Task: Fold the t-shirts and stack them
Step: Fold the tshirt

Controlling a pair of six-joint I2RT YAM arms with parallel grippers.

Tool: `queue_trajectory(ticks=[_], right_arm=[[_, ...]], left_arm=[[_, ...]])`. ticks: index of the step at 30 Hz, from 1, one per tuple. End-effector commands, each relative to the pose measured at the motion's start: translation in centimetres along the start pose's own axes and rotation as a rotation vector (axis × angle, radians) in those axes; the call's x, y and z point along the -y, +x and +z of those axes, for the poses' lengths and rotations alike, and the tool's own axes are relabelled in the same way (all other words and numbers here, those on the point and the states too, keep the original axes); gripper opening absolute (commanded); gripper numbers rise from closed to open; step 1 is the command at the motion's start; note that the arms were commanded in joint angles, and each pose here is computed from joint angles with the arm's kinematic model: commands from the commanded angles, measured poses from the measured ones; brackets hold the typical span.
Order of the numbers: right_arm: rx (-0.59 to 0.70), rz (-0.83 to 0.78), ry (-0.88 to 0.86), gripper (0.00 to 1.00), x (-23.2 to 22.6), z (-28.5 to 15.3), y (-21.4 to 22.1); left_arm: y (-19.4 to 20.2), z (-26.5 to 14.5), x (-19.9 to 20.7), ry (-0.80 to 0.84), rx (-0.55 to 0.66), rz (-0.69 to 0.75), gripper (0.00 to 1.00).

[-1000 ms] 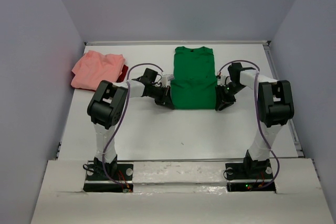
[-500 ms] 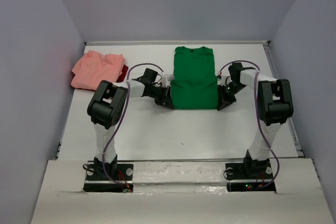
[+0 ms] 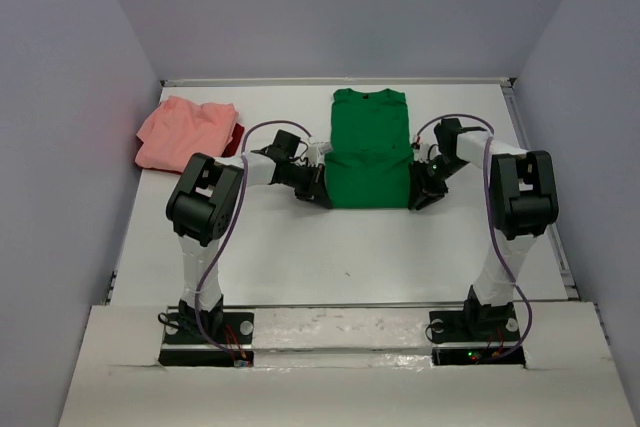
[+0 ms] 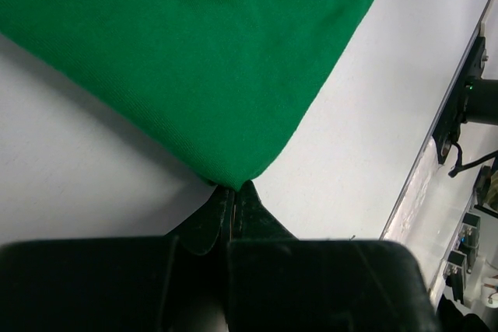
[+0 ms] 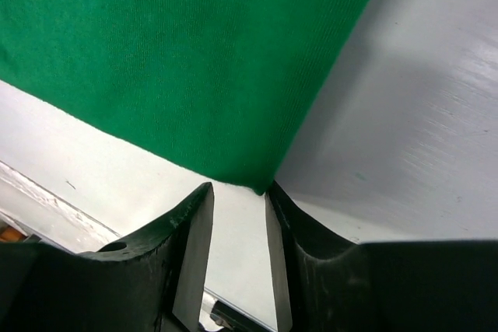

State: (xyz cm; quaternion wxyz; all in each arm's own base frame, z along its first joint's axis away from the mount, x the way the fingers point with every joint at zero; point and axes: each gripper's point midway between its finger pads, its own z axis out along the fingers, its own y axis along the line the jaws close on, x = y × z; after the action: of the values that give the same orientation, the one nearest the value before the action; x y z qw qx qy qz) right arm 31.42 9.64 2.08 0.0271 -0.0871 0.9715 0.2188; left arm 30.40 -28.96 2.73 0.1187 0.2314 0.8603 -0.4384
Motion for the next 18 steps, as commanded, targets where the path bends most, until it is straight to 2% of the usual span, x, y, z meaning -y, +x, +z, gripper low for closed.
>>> queue_trajectory(ticks=[1,6,13,18], right_arm=[[0.050,-0.057,0.070,0.40,1.1,-1.1,-1.3],[0.046,-0.058,0.093,0.39,1.8,-0.6,-1.9],[0.030,-0.050,0.094,0.31,2.5,0.7,-2.3],[0.009,-0.040,0.069,0.29,2.4,1.5,-1.8]], left_arm=[[-1.3,-1.1,2.3,0.043,0.028,0.061,0.00],[-1.3,-1.2,2.4,0.046,0.027,0.064,0.00],[-1.2,-1.2,2.4,0.047,0.026,0.067,0.00],[-1.2,-1.0,2.3,0.051,0.020,0.065,0.00]])
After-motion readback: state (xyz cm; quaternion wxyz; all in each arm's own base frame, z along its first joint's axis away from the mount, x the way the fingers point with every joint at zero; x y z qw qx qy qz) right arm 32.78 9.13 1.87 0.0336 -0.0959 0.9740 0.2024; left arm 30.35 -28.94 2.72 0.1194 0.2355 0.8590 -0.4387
